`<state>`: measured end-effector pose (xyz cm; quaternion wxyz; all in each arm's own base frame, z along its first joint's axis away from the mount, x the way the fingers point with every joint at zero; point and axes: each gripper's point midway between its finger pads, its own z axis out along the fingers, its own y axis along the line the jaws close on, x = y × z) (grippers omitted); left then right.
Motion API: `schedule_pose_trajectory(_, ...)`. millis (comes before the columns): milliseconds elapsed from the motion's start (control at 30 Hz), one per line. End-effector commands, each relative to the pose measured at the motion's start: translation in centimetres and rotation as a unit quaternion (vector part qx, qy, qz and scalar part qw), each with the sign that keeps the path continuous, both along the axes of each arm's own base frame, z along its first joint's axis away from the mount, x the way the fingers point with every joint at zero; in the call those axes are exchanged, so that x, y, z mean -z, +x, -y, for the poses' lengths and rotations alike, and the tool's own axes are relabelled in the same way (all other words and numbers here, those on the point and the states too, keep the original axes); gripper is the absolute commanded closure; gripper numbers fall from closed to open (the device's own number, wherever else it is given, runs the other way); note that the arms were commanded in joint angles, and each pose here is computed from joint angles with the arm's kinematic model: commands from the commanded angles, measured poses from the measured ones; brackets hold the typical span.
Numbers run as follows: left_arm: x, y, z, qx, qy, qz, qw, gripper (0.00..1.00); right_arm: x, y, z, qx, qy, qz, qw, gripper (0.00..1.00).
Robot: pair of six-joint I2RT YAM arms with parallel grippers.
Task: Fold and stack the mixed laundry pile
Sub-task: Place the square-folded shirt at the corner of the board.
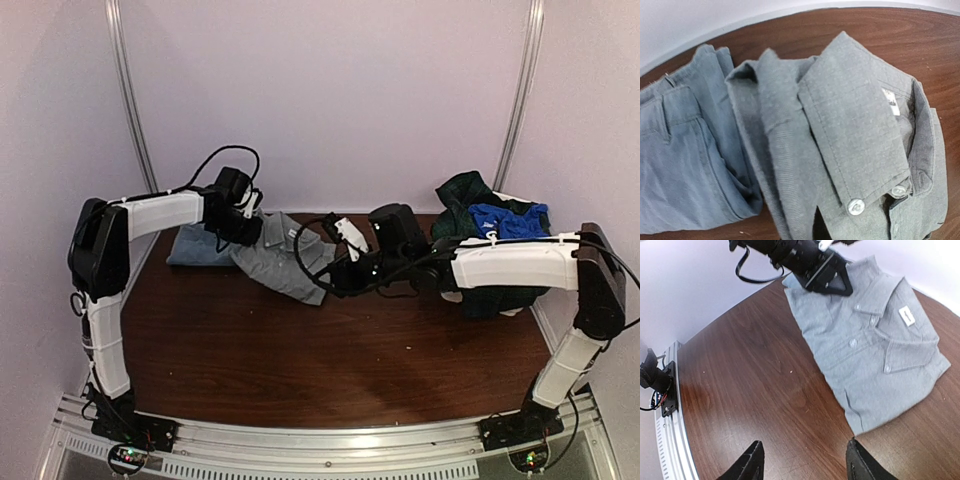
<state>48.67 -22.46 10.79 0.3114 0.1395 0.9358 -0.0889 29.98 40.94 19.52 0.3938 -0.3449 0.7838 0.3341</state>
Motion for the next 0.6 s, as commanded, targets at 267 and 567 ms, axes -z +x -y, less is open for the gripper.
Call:
schedule_pose_trajectory(267,-7.5,5.7,-5.3,-0.018,0.114,0.068,0.991,1.00,0.1,-0.1,1.3,0.010,0.014,-0.002,1.000,0.40)
schedule_pose_trajectory(567,-10.3,7.5,-8.2,-0.031,0.133,0.101,0.985,1.00,0.1,-0.1,1.3,0.008,0.017,-0.002,1.000,0.40)
